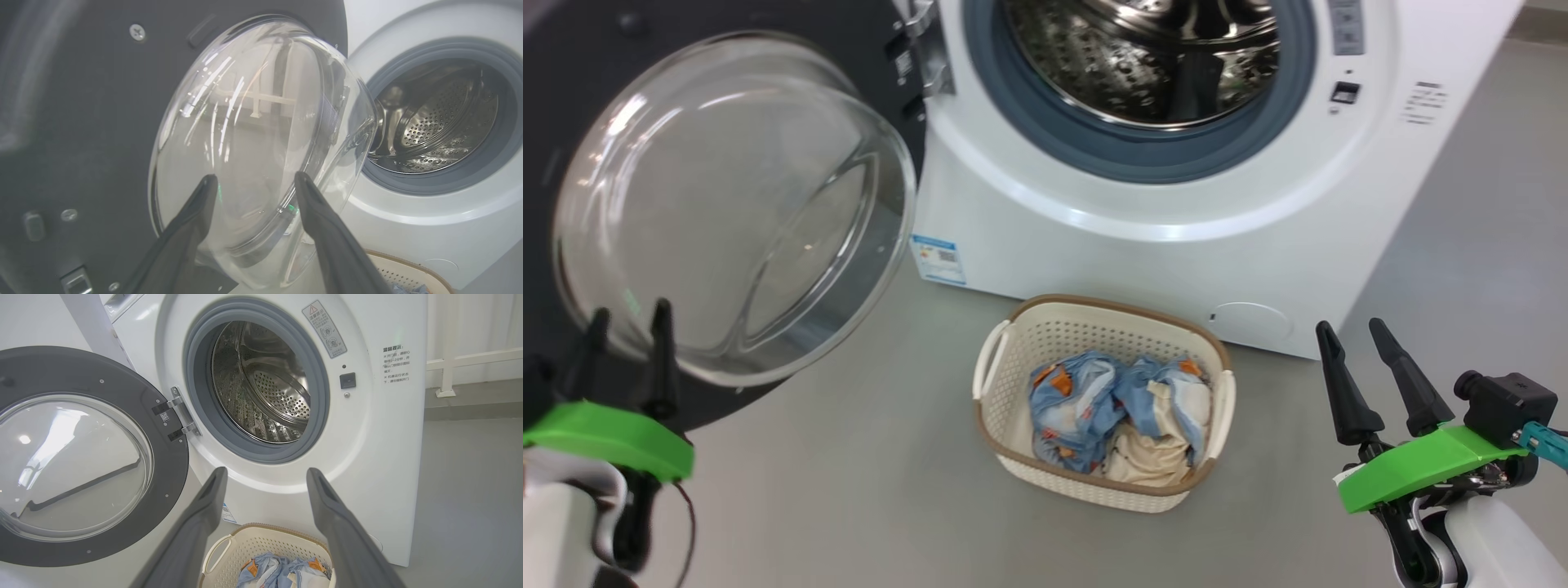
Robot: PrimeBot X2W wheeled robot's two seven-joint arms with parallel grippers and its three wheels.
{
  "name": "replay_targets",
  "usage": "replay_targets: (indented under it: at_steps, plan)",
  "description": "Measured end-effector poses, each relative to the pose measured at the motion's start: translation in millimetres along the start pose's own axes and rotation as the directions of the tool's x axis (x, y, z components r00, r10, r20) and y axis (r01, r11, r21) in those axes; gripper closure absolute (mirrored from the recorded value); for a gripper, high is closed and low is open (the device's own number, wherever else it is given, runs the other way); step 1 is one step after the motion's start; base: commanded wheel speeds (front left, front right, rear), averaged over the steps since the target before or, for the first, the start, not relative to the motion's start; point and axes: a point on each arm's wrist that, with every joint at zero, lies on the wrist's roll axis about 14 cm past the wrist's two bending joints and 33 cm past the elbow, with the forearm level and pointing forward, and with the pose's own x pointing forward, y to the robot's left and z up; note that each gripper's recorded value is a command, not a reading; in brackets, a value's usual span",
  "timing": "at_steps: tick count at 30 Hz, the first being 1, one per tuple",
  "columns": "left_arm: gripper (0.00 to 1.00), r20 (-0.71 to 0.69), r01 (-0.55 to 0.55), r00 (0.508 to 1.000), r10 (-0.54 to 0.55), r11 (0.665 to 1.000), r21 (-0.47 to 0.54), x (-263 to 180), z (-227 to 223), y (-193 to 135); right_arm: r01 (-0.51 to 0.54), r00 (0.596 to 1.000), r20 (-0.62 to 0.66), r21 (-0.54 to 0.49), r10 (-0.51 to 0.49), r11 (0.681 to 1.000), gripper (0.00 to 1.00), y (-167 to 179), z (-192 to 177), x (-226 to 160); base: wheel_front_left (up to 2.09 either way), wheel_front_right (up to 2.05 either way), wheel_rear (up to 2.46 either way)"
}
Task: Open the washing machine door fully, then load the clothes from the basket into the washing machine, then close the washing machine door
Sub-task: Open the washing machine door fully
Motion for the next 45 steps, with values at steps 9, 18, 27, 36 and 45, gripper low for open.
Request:
replay_targets:
  at_steps: [9, 18, 27, 36, 45]
  plan:
    - [0.00, 0.023, 0.137, 0.990, -0.137, 0.990, -0.031, -6, -11, -60, 0.072, 0.996, 0.055, -0.024, -0.071, 0.997, 0.00, -19, 23, -27, 0.00, 0.00, 0.00]
    - [0.00, 0.033, 0.269, 0.963, -0.268, 0.962, -0.039, -16, -20, -121, 0.159, 0.983, 0.104, -0.048, -0.153, 0.986, 0.00, -43, 44, -64, 0.00, 0.00, 0.00]
    - [0.00, 0.025, 0.330, 0.944, -0.329, 0.940, -0.084, -23, -31, -162, 0.241, 0.962, 0.148, -0.070, -0.229, 0.968, 0.00, -65, 61, -96, 0.00, 0.00, 0.00]
    - [0.00, 0.013, 0.382, 0.924, -0.383, 0.917, -0.114, -27, -39, -189, 0.303, 0.942, 0.176, -0.081, -0.285, 0.950, 0.00, -80, 71, -121, 0.00, 0.00, 0.00]
    - [0.00, 0.009, 0.410, 0.911, -0.412, 0.907, -0.099, -26, -42, -203, 0.330, 0.935, 0.176, -0.116, -0.308, 0.937, 0.00, -88, 73, -132, 0.00, 0.00, 0.00]
